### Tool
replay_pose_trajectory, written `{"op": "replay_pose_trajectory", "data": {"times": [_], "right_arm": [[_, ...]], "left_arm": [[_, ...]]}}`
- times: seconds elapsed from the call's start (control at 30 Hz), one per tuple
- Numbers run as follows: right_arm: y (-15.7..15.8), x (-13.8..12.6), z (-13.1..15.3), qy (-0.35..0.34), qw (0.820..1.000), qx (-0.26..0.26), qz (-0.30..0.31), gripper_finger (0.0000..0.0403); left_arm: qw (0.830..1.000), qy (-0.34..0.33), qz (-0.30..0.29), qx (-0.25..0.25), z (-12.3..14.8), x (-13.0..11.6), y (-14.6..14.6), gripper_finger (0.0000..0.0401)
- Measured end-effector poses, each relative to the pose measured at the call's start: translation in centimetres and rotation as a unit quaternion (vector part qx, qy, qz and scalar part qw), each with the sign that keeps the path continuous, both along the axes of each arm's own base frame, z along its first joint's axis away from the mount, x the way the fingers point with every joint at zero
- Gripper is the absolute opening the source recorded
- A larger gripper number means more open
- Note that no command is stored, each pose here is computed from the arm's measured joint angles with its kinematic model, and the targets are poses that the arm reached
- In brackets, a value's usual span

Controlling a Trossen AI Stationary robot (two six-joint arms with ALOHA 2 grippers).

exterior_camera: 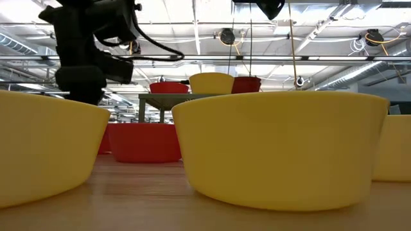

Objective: Pick & Place Mini bowls
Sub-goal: Stack the red bowl on top of the red bowl on the shelf

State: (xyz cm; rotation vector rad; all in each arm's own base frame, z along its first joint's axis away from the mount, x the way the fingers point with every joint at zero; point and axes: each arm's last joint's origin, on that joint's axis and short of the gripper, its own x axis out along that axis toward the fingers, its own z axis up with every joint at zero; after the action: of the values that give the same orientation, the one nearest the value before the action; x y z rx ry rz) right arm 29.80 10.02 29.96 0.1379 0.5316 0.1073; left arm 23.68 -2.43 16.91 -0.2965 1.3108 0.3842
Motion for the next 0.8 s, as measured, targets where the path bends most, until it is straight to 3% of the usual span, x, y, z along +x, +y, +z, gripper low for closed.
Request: {"op": "replay_pose_trajectory", "data": {"times": [0.2, 0.47, 0.63, 0.8], "right_arm": [[0.0, 0.0, 0.0, 0.000, 1.000, 0.001, 0.000, 0.0167], [0.0, 0.0, 0.0, 0.000, 1.000, -0.001, 0.001, 0.0167], [0.0, -0.1, -0.1, 0.002, 1.000, -0.022, 0.013, 0.0167], [-0.5, -0.6, 0.2, 0.009, 0.998, -0.051, 0.022, 0.0167]], "left_arm": [[0.998, -0.056, -0.007, -0.023, 3.0, -0.9, -0.7, 0.0004], [0.974, -0.222, -0.041, -0.021, 11.2, -1.7, -1.9, 0.0003], [0.946, -0.312, -0.061, 0.060, 16.3, -2.6, -1.7, 0.0003], [0.918, -0.346, -0.007, 0.192, 19.7, -2.5, 0.3, 0.0003]]}}
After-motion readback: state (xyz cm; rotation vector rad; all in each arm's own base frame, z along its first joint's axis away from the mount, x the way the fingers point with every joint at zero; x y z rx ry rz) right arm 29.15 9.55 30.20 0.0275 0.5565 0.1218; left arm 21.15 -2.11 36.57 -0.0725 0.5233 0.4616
